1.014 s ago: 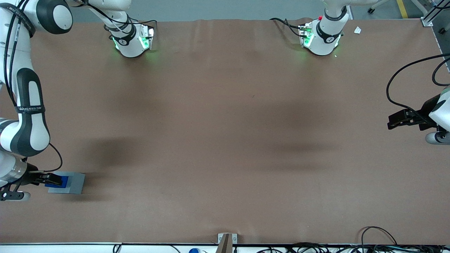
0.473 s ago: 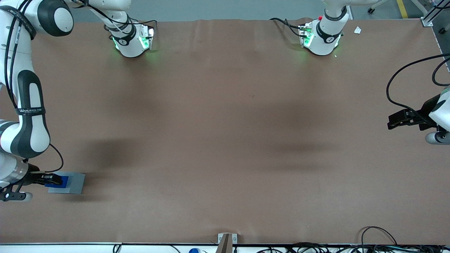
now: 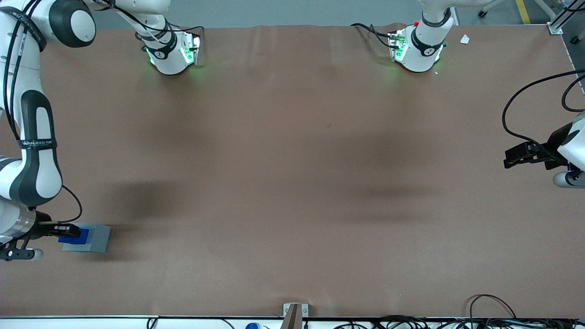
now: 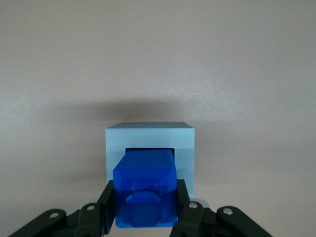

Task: Insert blue part into gray base with right arm
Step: 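Close the right gripper on the blue block, then lift the blue block out of the gray base and carry it sideways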

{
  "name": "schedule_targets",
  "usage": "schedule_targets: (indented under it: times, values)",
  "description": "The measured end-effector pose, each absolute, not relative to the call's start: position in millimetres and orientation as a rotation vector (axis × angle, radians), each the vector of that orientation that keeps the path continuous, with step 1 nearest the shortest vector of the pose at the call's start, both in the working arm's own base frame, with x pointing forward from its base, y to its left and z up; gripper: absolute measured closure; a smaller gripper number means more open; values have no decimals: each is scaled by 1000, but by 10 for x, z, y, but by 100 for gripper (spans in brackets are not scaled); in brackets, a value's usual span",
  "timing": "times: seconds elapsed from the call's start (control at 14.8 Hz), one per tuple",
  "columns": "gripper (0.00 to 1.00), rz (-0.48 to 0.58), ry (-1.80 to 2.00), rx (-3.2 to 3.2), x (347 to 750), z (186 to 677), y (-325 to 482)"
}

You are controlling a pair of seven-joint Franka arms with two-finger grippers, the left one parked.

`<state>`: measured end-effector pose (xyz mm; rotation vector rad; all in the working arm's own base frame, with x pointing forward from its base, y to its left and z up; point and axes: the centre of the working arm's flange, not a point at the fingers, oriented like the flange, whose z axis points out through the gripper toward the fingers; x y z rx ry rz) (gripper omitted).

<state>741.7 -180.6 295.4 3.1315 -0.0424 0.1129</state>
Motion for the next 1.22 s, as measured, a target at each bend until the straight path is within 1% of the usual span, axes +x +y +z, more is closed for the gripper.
schedule_targets:
  times: [0.27, 0.41, 0.54, 0.81, 1.08, 1.15, 1.22]
  values:
    - [49, 128, -44, 3128, 7445, 3019, -1820]
    - [49, 91, -46, 3134, 7449, 3147, -1833]
    - [49, 45, -48, 3141, 7454, 3374, -1840]
    - [49, -93, -104, 3161, 7420, 3514, -1634]
    - [49, -310, -252, 3141, 7377, 3538, -809]
    - [49, -329, -253, 3135, 7375, 3526, -634]
    - [49, -326, -246, 3133, 7383, 3511, -503]
